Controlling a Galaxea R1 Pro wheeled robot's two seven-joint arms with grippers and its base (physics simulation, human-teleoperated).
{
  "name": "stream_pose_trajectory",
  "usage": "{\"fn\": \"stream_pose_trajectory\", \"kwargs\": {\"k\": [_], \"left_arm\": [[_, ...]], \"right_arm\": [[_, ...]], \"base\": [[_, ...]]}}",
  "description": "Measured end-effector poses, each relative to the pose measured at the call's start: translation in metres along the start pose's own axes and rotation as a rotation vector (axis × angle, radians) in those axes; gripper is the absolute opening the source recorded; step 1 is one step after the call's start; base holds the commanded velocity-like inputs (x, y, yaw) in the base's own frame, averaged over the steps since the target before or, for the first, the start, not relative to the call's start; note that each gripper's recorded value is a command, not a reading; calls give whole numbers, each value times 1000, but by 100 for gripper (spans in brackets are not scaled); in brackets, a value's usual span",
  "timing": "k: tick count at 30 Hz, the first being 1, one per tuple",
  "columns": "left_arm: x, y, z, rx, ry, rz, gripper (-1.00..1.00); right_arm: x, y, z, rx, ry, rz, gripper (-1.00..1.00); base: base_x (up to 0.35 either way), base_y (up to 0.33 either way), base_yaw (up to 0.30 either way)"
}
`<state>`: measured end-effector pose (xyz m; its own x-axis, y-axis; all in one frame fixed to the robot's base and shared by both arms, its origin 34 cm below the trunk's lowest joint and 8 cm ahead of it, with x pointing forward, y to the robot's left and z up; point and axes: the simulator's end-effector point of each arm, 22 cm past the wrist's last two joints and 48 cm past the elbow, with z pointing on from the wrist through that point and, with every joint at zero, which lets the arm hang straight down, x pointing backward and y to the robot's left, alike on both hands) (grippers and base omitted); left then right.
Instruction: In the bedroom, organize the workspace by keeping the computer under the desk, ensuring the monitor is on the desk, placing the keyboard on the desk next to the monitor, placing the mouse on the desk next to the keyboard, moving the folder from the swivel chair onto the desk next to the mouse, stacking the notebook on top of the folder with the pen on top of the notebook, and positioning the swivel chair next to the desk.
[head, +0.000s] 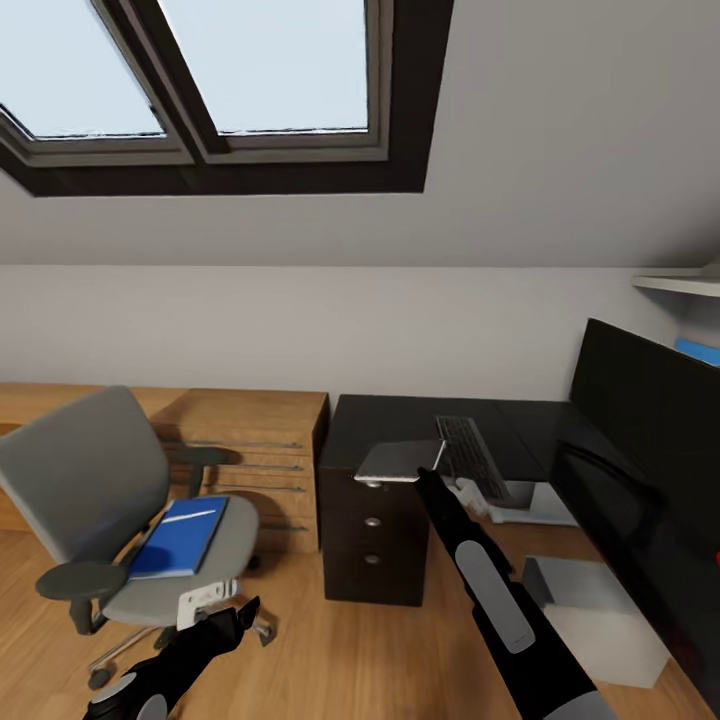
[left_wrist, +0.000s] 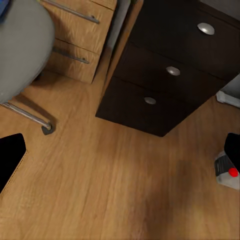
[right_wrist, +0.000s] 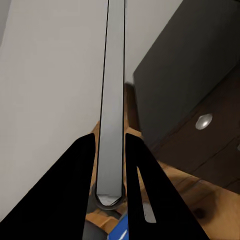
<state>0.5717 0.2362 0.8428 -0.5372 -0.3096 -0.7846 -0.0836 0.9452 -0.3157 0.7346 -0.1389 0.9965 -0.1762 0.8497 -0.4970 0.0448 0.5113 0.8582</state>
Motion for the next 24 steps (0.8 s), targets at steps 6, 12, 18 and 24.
{"fn": "stream_pose_trajectory", "kwargs": {"k": [6, 12, 18, 24], "left_arm": [[1, -1, 0, 1, 1, 0, 100], [1, -1, 0, 1, 2, -1, 100], [4, -6, 1, 13, 8, 7, 100], [7, -15, 1, 29, 15, 19, 100]], "right_arm": [[6, -4, 1, 13, 8, -8, -100], [7, -6, 1, 18, 6, -10, -100], [-7, -11, 1, 28, -67, -1, -100], [-18, -23, 1, 56, -154, 30, -100]], "base": [[191, 290, 0], [203, 272, 0], [122, 63, 0], [22, 8, 0]]}}
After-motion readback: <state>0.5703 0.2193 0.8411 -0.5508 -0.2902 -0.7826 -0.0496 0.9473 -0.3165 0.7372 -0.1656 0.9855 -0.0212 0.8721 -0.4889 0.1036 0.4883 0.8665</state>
